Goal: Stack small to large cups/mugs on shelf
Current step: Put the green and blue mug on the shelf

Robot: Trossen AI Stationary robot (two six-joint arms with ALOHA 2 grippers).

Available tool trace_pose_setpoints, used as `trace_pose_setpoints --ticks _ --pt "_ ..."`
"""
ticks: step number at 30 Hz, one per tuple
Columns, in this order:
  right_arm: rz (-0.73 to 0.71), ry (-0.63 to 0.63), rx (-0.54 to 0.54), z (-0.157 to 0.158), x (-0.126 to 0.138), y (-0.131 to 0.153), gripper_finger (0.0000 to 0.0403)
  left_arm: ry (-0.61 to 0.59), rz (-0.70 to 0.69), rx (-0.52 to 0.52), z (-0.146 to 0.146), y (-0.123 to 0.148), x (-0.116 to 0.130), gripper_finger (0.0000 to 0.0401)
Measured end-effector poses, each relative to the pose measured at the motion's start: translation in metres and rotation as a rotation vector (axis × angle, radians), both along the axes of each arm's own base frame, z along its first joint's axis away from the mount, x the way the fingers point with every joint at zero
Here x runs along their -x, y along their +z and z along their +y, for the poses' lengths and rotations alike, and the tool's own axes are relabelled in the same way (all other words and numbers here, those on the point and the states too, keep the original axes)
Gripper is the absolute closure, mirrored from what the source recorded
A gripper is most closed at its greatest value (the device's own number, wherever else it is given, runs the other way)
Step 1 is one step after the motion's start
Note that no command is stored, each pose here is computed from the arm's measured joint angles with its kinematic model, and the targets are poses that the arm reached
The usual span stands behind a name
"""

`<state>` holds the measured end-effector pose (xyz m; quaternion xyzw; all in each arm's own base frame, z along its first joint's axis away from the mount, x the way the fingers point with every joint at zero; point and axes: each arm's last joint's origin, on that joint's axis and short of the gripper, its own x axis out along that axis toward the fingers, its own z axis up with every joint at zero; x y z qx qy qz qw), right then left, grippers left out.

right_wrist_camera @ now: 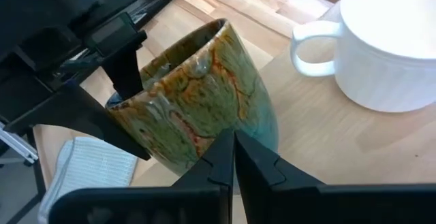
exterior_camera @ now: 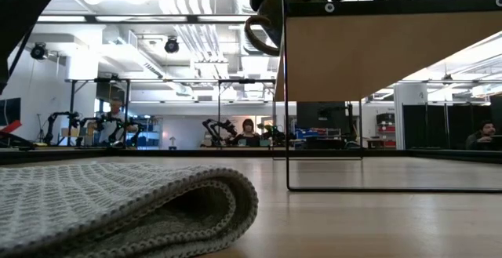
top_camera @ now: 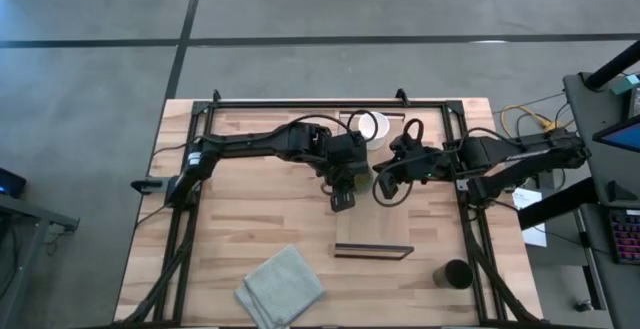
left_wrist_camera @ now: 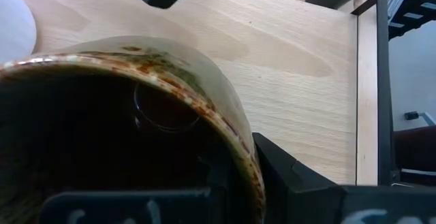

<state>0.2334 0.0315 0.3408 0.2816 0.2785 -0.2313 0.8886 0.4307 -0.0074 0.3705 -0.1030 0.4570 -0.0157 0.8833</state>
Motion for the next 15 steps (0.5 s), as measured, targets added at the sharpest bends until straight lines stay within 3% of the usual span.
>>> trace_pose_setpoints --ticks 15 --pt "0.032 -0.023 -0.026 0.0002 0.0021 -0.0068 0.0394 -0.004 -0.037 0.006 -0.0003 -0.0010 -0.0055 0.0382"
